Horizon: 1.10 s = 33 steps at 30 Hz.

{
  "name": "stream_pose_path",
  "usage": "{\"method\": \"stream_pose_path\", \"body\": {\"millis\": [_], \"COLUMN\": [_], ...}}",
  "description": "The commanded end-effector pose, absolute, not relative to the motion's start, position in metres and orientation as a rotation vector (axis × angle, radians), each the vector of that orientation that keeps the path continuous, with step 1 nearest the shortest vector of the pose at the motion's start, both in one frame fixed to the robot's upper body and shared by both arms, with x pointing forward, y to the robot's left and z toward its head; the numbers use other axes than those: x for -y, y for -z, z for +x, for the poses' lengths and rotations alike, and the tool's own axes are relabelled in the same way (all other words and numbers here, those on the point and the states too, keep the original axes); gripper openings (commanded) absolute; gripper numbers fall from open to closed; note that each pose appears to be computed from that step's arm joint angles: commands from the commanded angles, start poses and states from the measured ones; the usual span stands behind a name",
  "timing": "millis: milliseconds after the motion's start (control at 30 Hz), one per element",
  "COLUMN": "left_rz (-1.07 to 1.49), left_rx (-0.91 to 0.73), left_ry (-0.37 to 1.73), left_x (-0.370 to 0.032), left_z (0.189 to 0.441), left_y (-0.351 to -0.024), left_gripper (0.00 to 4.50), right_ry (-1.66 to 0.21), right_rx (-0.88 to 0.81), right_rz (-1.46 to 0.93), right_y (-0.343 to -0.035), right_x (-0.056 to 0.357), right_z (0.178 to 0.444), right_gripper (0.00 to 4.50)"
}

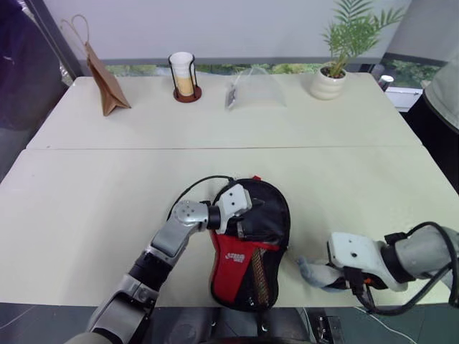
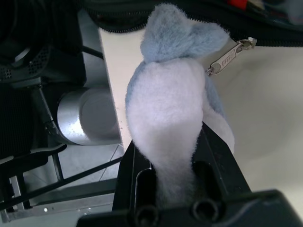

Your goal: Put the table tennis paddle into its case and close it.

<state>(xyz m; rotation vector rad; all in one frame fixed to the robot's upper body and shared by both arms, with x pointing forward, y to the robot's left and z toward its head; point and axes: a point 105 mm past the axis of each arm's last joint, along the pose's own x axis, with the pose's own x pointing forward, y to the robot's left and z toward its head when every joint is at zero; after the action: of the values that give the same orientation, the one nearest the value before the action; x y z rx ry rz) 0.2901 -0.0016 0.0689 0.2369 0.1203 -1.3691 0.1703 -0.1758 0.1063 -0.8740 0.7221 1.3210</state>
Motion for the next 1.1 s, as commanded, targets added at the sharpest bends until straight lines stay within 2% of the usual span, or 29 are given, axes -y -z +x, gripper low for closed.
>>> {"method": "stream_pose_path", "body": {"millis": [33,133,433,767,967,1100], "left_rz": [0.245,0.245,0.254,0.261,0.265,0.266], "left_rx": [-0.264,-0.266,-0.276,-0.285,-0.292,-0.297], "left_ry": [1.332,1.334,1.344,1.341,1.339,1.342], "left_x": [-0.010,-0.010,-0.010,-0.011,-0.013,-0.012], "left_z": [0.287,0.286,0.281,0.278,0.277,0.276], "left_y": [-0.037,-0.037,-0.035,-0.033,-0.033,-0.031], "left_gripper": [4.50,4.50,4.50,4.50,4.50,4.50], "right_ry": [-1.322,-1.342,-1.498,-1.601,-1.596,-1.507], "right_rx": [-0.687,-0.660,-0.643,-0.729,-0.833,-0.857], "right_rz": [-0.787,-0.732,-0.785,-0.706,-0.489,-0.163], "right_y": [-0.105,-0.108,-0.101,-0.097,-0.087,-0.091], "right_x": [0.161,0.150,0.141,0.147,0.148,0.145], "right_z": [0.171,0.172,0.157,0.135,0.116,0.117], "right_gripper": [0.10,0.10,0.10,0.10,0.10,0.10]}}
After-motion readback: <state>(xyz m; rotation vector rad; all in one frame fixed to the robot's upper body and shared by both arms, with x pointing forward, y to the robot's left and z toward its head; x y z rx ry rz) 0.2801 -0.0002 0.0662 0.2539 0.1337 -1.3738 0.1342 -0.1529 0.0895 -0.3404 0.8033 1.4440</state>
